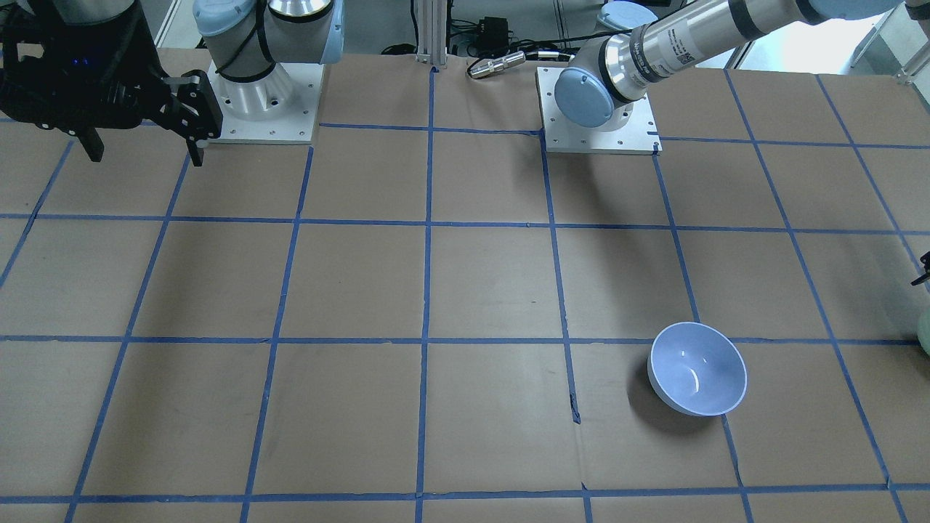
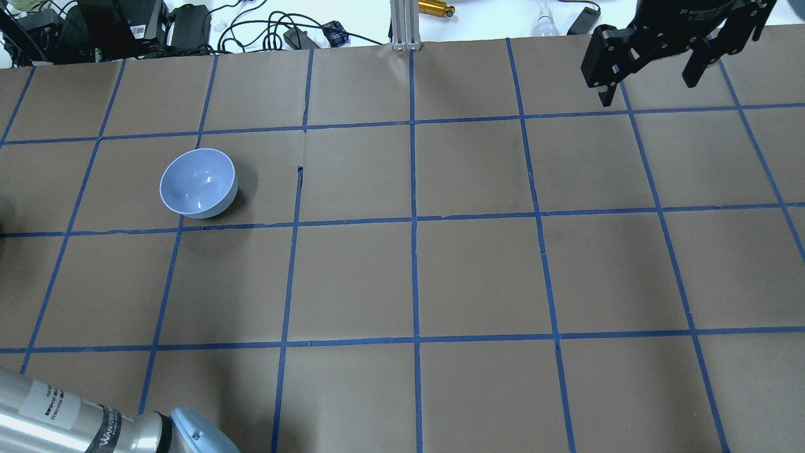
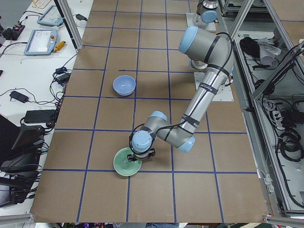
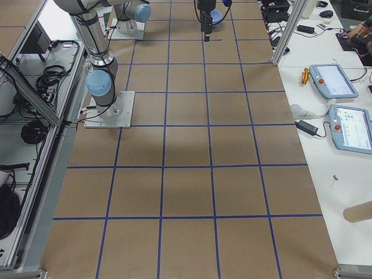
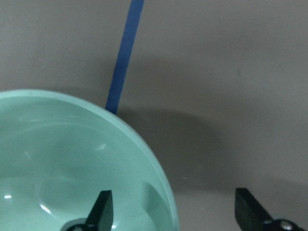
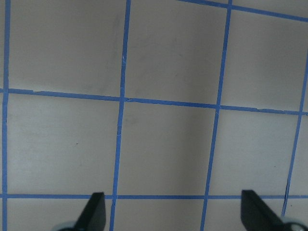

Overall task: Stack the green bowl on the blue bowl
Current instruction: 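Lower the left gripper onto the pale green bowl rim and grasp it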

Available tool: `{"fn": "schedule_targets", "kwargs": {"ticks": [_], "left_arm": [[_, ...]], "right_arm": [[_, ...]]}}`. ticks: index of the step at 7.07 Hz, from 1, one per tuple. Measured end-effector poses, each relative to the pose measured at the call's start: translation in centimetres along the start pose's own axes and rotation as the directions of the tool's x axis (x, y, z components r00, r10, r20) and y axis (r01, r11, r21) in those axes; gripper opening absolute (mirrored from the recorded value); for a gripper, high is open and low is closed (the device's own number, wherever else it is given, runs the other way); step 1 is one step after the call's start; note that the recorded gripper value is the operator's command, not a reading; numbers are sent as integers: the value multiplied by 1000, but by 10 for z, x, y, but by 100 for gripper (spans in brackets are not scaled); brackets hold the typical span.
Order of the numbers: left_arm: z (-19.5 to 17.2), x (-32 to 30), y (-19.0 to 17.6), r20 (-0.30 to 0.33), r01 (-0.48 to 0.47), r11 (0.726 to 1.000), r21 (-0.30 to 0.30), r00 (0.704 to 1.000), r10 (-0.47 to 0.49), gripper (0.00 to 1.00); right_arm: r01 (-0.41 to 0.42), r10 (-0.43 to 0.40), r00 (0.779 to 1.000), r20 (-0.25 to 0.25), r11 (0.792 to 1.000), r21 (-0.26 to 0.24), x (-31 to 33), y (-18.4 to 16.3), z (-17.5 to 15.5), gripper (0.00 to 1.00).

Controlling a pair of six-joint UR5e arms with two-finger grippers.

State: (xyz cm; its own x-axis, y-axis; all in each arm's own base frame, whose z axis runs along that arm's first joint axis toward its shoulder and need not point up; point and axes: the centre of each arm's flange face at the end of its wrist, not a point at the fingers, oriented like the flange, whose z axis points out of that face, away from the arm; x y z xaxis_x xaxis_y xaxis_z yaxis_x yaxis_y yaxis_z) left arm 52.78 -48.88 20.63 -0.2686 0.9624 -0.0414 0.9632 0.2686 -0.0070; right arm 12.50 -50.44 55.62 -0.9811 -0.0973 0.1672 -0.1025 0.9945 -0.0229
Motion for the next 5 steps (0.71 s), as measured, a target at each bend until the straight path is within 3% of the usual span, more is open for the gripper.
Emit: {"fn": "schedule_targets", "kwargs": {"ticks": [1, 2, 5], "left_arm": [[0, -1, -1, 1, -2, 1000, 0, 1000, 2, 5], [0, -2, -3, 2, -7, 1000, -1, 1000, 7, 0], [-2, -4, -4, 9, -15, 1000, -7, 1000, 15, 0]], "right_arm": [[0, 0, 1000, 0, 1000, 0, 0, 0, 0, 100], [0, 0, 1000, 0, 1000, 0, 0, 0, 0, 100], [0, 0, 1000, 0, 1000, 0, 0, 0, 0, 100]]}}
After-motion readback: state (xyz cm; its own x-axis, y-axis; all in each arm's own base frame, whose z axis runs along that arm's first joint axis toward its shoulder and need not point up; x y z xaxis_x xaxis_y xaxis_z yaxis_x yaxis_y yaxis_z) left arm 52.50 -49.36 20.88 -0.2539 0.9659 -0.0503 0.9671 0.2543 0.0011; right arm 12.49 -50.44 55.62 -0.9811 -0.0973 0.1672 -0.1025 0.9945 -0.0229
